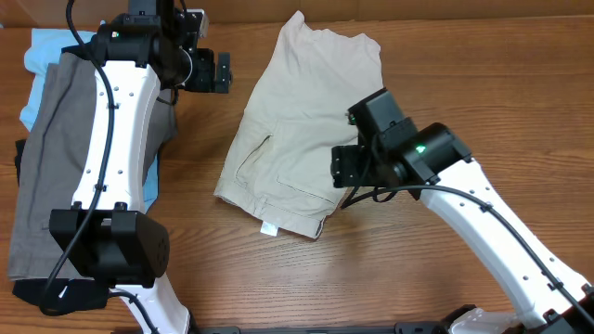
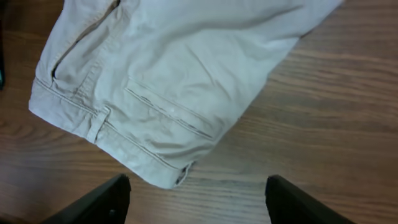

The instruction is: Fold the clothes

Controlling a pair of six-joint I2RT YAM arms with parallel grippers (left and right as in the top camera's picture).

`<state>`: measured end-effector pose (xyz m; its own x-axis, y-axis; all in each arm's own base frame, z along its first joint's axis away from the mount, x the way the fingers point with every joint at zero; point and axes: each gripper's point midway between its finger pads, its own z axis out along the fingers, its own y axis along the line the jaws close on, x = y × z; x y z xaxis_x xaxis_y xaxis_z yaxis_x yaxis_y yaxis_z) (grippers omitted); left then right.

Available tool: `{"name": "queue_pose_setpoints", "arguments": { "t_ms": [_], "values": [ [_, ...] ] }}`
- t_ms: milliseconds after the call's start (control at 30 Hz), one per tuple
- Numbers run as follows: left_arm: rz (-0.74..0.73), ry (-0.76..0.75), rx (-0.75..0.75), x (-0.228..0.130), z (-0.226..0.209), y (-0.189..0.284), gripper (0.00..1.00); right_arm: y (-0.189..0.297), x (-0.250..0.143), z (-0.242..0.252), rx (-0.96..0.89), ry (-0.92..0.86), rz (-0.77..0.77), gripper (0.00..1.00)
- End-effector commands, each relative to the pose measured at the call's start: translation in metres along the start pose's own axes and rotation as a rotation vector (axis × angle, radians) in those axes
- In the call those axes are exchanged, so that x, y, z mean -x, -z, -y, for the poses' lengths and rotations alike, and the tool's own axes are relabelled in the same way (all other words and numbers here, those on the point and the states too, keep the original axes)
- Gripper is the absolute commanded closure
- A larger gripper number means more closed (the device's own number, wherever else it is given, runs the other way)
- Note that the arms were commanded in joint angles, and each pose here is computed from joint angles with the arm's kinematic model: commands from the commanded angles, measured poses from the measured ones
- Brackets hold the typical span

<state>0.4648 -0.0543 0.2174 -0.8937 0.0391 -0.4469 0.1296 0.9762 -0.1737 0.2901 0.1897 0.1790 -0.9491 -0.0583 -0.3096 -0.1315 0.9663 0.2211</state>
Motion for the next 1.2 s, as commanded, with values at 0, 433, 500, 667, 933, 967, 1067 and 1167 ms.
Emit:
{"name": "queue_pose_setpoints", "arguments": {
  "t_ms": [0,433,500,667,933,967,1067,1167],
  "values": [
    [-0.016,0.012,-0.012,-0.003,0.001,-0.005,0.00,-0.019,-0.002,-0.006,-0.016,0.055,-0.015,0.25],
    [-0.010,0.015,0.047,-0.002,-0.011,-0.005,0.00,-0.143,-0.041,-0.031,-0.067,0.145,-0.251,0.24],
    [-0.006,0.015,0.047,-0.001,-0.011,-0.005,0.00,-0.158,-0.050,-0.024,-0.096,0.143,-0.293,0.24],
    [-0.003,0.014,0.047,0.000,-0.010,-0.005,0.00,-0.172,-0.061,-0.012,-0.147,0.137,-0.346,0.23],
    [-0.004,0.014,0.047,0.000,-0.010,-0.005,0.00,-0.171,-0.065,0.021,-0.232,0.035,-0.385,0.21],
    [-0.004,0.014,0.047,0.000,-0.010,-0.005,0.00,-0.170,-0.065,0.028,-0.239,0.018,-0.393,0.21],
    [-0.004,0.014,0.047,0.000,-0.010,-0.005,0.00,-0.166,-0.066,0.050,-0.267,-0.048,-0.422,0.21],
    [-0.004,0.014,0.047,0.000,-0.010,-0.005,0.00,-0.164,-0.065,0.070,-0.284,-0.103,-0.441,0.21]
  ]
}}
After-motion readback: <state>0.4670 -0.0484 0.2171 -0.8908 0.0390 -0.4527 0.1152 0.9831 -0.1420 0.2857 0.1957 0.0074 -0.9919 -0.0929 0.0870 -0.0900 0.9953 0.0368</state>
